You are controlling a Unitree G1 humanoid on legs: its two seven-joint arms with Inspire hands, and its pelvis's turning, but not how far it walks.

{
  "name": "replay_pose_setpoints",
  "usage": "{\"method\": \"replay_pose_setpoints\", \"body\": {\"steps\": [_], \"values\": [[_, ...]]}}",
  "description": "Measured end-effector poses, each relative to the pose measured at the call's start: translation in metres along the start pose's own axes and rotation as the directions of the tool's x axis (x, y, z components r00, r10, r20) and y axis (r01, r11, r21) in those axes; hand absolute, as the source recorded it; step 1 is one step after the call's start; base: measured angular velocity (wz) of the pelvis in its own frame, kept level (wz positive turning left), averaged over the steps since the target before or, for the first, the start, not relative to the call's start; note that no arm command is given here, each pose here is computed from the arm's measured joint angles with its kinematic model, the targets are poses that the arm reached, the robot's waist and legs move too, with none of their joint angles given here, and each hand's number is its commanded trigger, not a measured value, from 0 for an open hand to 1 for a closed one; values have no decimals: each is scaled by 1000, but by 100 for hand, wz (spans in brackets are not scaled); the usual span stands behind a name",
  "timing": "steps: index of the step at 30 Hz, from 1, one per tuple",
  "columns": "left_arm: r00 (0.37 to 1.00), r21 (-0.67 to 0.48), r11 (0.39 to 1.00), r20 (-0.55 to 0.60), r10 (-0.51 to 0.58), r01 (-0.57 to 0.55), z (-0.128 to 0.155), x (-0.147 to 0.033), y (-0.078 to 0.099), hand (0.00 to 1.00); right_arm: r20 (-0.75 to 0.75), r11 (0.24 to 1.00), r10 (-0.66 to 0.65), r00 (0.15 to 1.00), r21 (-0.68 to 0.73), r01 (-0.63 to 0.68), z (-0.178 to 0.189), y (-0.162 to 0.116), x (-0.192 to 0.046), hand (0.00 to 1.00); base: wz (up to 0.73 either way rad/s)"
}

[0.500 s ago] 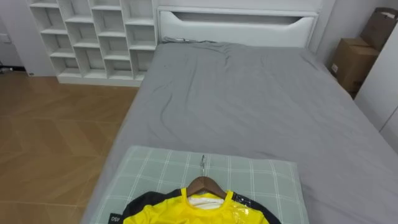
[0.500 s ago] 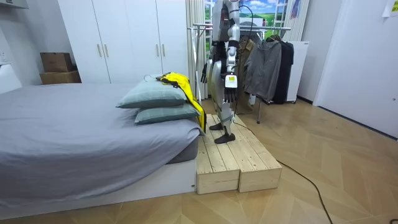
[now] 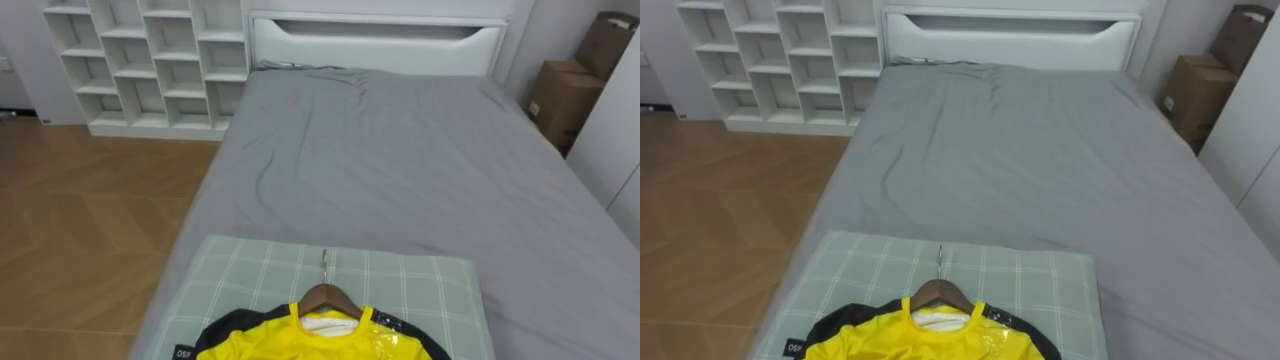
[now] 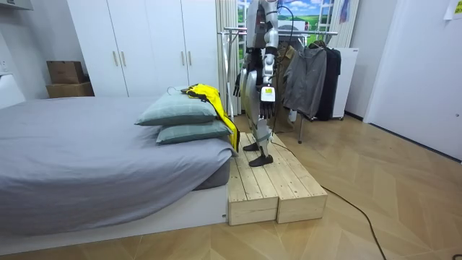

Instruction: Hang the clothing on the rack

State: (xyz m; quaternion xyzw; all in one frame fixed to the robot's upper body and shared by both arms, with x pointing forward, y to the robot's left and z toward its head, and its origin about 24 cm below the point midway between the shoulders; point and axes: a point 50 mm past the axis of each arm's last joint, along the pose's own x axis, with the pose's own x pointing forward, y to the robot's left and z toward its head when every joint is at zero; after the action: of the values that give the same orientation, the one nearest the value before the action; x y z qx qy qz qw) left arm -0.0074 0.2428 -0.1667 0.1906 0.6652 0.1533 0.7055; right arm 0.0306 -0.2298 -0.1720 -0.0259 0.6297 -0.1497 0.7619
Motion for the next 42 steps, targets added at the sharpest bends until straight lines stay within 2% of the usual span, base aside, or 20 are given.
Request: {"method": "replay_pose_setpoints", "body": {"steps": [12,18,20,24,28,36,42], "values": [[998,-10,998,7,64,-64,3,0,3,0,3,1000,-16,1000,-18,16,1,-1,0,0,0],[977,-90,978,93,194,-186,23,0,15,0,9,999,-22,1000,-45,22,2,0,0,0,0],[955,-149,959,139,264,-243,36,-1,21,0,13,998,-22,1000,-55,23,3,0,0,0,0],[917,-197,930,196,348,-311,52,-4,27,0,25,996,-24,999,-81,25,4,1,0,0,4],[850,-263,879,255,461,-398,65,-10,37,0,38,995,-35,999,-95,38,5,-2,0,0,0],[772,-330,823,306,557,-463,85,-16,43,0,57,995,-27,998,-98,33,11,0,0,0,0],[677,-334,793,413,609,-510,103,-26,48,0,67,990,-37,997,-133,46,13,-1,1,0,0]]}}
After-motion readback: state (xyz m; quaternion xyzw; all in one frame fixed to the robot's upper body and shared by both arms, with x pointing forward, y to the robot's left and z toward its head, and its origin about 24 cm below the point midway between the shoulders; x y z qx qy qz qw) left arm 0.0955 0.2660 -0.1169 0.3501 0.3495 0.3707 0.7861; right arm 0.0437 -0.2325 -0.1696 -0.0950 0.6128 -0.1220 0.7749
